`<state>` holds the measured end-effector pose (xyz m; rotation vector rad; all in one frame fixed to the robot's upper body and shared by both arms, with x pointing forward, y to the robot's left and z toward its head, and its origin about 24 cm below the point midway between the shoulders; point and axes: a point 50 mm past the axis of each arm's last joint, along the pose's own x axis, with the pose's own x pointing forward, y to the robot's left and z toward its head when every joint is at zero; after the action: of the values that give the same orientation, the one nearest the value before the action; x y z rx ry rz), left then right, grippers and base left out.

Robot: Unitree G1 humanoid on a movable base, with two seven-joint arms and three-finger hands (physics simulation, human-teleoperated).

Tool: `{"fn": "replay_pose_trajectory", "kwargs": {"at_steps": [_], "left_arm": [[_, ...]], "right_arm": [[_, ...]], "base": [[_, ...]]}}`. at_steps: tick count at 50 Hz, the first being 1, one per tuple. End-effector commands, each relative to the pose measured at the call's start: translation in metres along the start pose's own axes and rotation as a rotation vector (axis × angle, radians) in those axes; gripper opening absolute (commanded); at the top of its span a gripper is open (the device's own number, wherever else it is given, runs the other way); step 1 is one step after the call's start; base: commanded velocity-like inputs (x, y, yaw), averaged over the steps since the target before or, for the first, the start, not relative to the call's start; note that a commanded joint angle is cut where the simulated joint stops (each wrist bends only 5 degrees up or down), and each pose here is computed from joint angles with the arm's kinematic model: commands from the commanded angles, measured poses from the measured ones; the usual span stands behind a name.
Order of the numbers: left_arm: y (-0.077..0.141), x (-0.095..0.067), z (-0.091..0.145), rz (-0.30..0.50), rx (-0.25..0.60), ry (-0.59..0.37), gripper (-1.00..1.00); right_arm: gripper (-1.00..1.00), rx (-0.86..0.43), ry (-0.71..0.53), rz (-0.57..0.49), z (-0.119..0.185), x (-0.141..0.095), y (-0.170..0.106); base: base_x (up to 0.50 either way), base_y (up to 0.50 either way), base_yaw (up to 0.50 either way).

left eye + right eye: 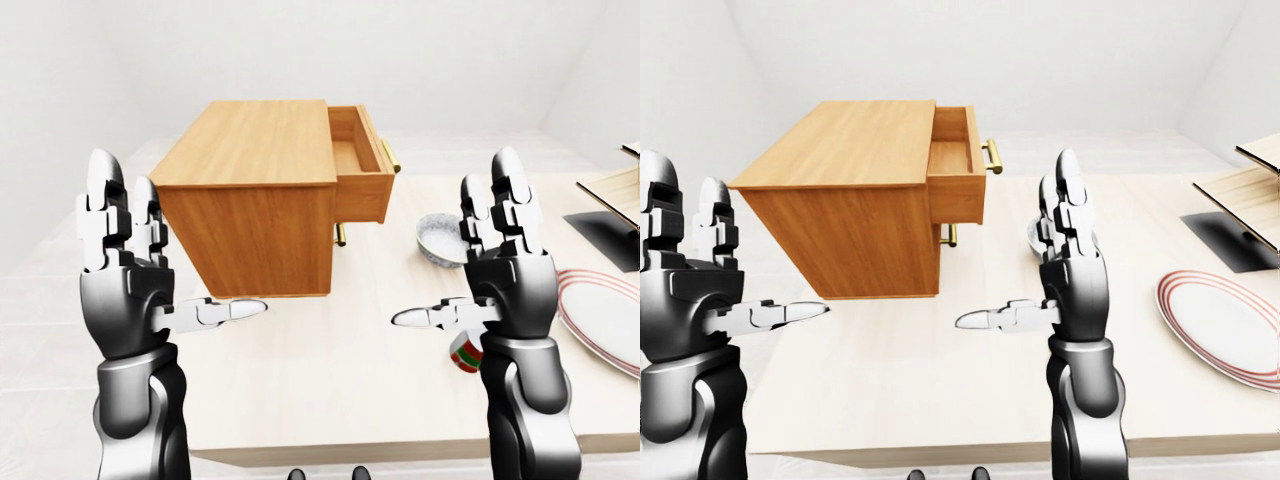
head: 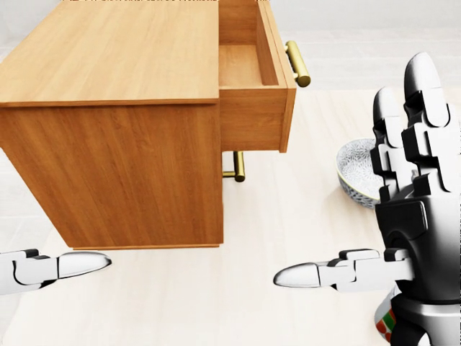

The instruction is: Close the top drawer of the cabinet.

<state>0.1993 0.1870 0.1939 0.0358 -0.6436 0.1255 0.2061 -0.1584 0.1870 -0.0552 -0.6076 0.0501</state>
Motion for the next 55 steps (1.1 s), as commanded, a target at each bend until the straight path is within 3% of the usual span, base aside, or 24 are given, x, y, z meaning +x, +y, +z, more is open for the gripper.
{"fn": "replay_pose_trajectory", "kwargs": {"at_steps": [1, 13, 39, 41, 52, 53, 55], "left_arm": [[-0.001, -0.001, -0.003, -0.003, 0.0, 0.018, 1.0], [-0.001, -0.002, -0.006, -0.005, 0.001, 0.032, 1.0], [-0.004, -0.005, -0.013, -0.015, -0.015, 0.067, 1.0], [-0.005, -0.005, -0.015, -0.02, 0.033, 0.076, 1.0], [-0.005, -0.005, -0.015, -0.021, 0.034, 0.075, 1.0], [-0.009, -0.006, -0.015, -0.063, 0.041, 0.081, 1.0], [-0.008, -0.005, -0.016, -0.05, 0.043, 0.083, 1.0]], "right_arm": [[1.0, 0.006, 0.018, 0.003, -0.003, -0.001, 0.001], [1.0, 0.001, 0.024, -0.022, -0.005, -0.001, -0.002], [1.0, -0.001, 0.031, -0.046, -0.011, 0.007, 0.0], [1.0, 0.005, 0.021, -0.053, -0.01, 0.009, -0.001], [1.0, 0.006, 0.021, -0.054, -0.01, 0.009, -0.001], [1.0, 0.007, 0.016, -0.064, -0.011, 0.012, -0.002], [1.0, 0.026, 0.07, -0.028, -0.022, 0.009, -0.002]], "base": [[0.29, 0.43, 0.0], [0.32, 0.41, 0.0], [0.06, -0.02, 0.0], [0.0, 0.0, 0.0], [0.0, 0.0, 0.0], [0.0, 0.0, 0.0], [0.0, 0.0, 0.0]]}}
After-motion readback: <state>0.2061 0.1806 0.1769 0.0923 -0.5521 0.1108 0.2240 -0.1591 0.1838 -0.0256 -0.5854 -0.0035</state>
